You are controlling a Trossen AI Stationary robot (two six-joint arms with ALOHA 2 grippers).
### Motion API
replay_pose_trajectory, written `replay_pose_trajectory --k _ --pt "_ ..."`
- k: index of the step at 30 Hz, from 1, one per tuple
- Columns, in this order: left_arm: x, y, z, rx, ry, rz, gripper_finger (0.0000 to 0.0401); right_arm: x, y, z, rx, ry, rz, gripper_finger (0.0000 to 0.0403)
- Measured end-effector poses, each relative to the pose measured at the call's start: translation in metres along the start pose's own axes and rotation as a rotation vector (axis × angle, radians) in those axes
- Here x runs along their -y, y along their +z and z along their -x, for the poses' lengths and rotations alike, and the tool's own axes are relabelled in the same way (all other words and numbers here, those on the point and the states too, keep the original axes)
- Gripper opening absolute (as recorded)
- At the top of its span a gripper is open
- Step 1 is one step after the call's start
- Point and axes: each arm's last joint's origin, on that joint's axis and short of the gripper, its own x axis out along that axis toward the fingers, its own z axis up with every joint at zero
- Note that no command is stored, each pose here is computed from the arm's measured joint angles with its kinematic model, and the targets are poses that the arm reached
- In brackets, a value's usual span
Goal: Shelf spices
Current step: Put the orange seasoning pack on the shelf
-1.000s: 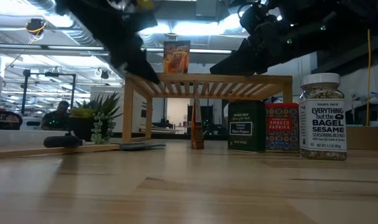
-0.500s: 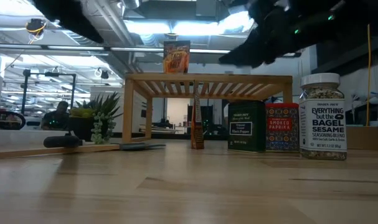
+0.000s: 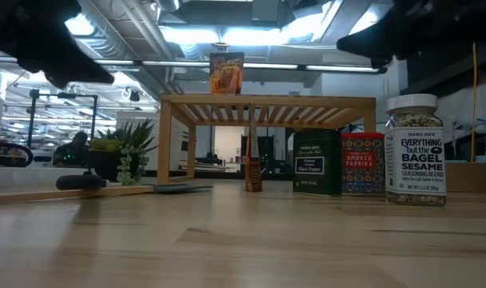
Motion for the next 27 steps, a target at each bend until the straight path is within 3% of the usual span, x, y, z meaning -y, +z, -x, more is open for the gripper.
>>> replay_pose_trajectory --k 5,12,17,27 --pt "0.007 -0.006 -0.009 0.136 -0.120 0.133 0.0003 -0.004 0.000 0.001 0.013 0.021 -0.002 0.0010" --pt "0.008 -0.022 -0.031 -0.001 -0.167 0.249 0.0003 -0.004 0.000 0.001 0.008 0.011 -0.001 0.0010" --pt "0.005 -0.025 -0.044 -0.041 -0.137 0.319 0.0004 -0.004 0.000 0.001 0.010 0.011 -0.001 0.0010" --pt "0.003 -0.014 -0.062 0.012 -0.284 0.285 0.0004 -0.004 -0.001 0.001 0.006 0.011 0.000 0.0010"
